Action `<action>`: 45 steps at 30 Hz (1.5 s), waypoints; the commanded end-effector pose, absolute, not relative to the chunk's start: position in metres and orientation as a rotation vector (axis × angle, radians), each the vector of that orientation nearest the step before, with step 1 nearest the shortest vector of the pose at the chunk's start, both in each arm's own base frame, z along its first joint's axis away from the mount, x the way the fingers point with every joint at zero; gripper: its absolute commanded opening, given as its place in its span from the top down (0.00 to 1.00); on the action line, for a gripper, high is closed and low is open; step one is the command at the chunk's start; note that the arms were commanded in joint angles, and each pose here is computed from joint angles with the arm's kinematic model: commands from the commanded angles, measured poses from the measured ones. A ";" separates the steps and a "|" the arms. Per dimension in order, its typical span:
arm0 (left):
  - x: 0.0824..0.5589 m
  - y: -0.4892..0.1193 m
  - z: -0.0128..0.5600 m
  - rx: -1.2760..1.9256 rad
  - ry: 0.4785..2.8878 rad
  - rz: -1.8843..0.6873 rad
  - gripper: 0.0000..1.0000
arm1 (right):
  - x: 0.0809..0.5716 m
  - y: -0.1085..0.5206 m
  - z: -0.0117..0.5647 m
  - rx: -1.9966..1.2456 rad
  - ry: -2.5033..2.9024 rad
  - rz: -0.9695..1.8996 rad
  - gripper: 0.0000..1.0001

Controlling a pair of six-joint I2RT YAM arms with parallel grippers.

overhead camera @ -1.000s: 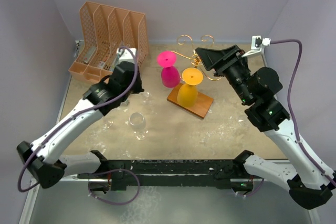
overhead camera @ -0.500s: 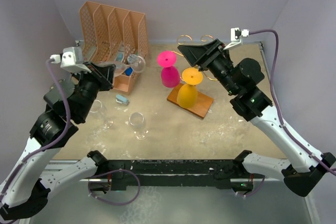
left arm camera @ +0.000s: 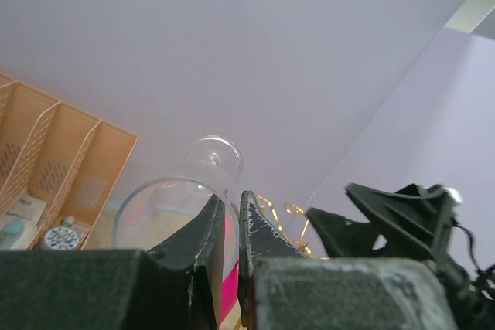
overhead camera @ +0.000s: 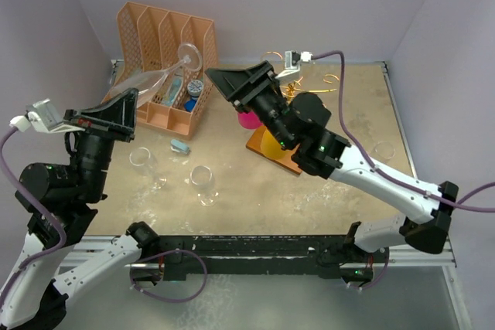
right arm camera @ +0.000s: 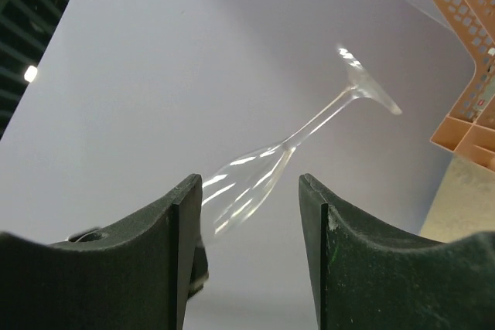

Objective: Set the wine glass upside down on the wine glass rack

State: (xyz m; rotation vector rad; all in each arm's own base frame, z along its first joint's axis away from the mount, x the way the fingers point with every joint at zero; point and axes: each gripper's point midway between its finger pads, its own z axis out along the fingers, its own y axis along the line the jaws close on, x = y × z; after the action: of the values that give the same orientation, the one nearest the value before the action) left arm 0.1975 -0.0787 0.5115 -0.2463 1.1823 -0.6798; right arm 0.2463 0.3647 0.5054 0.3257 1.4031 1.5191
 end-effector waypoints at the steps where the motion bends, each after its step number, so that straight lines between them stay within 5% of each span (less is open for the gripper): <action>1: 0.174 -0.071 0.553 -0.236 0.994 -0.785 1.00 | 0.258 0.363 0.555 0.518 1.282 1.628 0.43; 18: 0.152 -0.081 0.572 -0.184 0.882 -0.932 1.00 | 0.279 0.429 0.558 0.576 1.366 1.771 0.52; 33: 0.149 -0.082 0.569 -0.176 0.895 -0.952 1.00 | 0.294 0.417 0.562 0.647 1.304 1.801 0.67; 37: 0.146 -0.080 0.569 -0.176 0.894 -0.960 1.00 | 0.296 0.413 0.562 0.661 1.287 1.833 0.75; 42: 0.147 -0.082 0.565 -0.176 0.918 -0.963 1.00 | 0.295 0.408 0.567 0.643 1.259 1.847 0.98; 45: 0.152 -0.079 0.556 -0.205 0.961 -0.941 0.87 | 0.294 0.400 0.572 0.634 1.229 1.836 1.00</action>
State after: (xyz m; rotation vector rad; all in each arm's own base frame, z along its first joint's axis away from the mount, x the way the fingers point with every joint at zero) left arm 0.1613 -0.0863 0.5473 -0.1880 0.9915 -0.9118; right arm 0.3005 0.4291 0.5385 0.6513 1.3539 1.8179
